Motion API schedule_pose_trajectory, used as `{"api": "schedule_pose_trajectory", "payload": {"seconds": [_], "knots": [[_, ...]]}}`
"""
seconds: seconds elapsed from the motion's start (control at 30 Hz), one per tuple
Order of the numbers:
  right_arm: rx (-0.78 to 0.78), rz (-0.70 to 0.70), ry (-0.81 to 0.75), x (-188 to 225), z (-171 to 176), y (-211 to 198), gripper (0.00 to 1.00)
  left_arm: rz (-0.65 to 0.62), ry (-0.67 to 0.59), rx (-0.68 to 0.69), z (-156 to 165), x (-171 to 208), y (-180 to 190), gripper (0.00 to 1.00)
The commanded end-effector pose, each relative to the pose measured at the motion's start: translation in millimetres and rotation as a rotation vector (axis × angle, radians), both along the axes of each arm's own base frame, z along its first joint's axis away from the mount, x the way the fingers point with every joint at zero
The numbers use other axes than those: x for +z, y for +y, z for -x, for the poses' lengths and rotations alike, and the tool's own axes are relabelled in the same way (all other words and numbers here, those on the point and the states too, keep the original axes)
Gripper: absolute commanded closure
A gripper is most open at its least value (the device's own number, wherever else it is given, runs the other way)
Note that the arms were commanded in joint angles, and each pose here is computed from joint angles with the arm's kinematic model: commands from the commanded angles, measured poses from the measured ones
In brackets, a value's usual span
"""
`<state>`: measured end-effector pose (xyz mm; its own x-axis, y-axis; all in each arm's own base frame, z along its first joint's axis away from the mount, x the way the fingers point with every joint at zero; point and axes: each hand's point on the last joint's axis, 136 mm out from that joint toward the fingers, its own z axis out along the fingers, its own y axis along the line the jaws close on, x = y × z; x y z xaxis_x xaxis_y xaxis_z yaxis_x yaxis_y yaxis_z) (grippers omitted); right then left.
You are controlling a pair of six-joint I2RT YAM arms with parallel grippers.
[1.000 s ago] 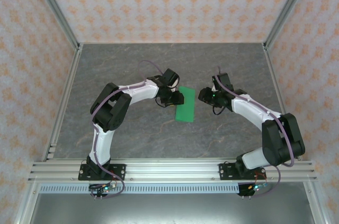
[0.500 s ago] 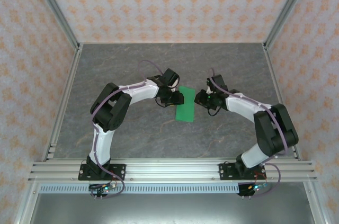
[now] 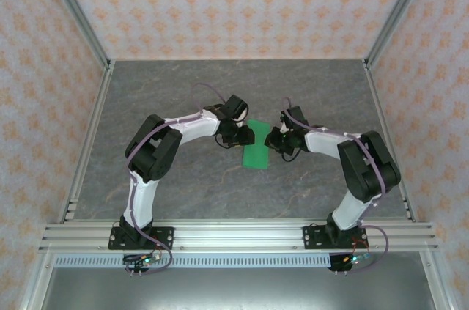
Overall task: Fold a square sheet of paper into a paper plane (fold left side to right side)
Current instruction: Hold the square sheet of paper at the center of the table, then first fold the square sheet of paper in half at the center of the table.
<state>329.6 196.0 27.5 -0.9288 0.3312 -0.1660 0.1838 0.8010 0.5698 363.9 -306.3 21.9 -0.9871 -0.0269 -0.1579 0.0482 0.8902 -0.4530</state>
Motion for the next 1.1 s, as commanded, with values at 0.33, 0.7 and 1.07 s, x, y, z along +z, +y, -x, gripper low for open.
{"api": "schedule_pose_trajectory", "payload": {"seconds": [0.33,0.7,1.07], "knots": [[0.017,0.129,0.103,-29,12,-14,0.84,-0.09,0.041,-0.007,12,-25,12,0.58],[0.033,0.232,0.183,-49,27,-30,0.84,-0.058,-0.09,0.007,3,39,16,0.5],[0.039,0.241,0.193,-53,28,-31,0.84,0.15,-0.087,-0.029,4,64,-17,0.59]]}}
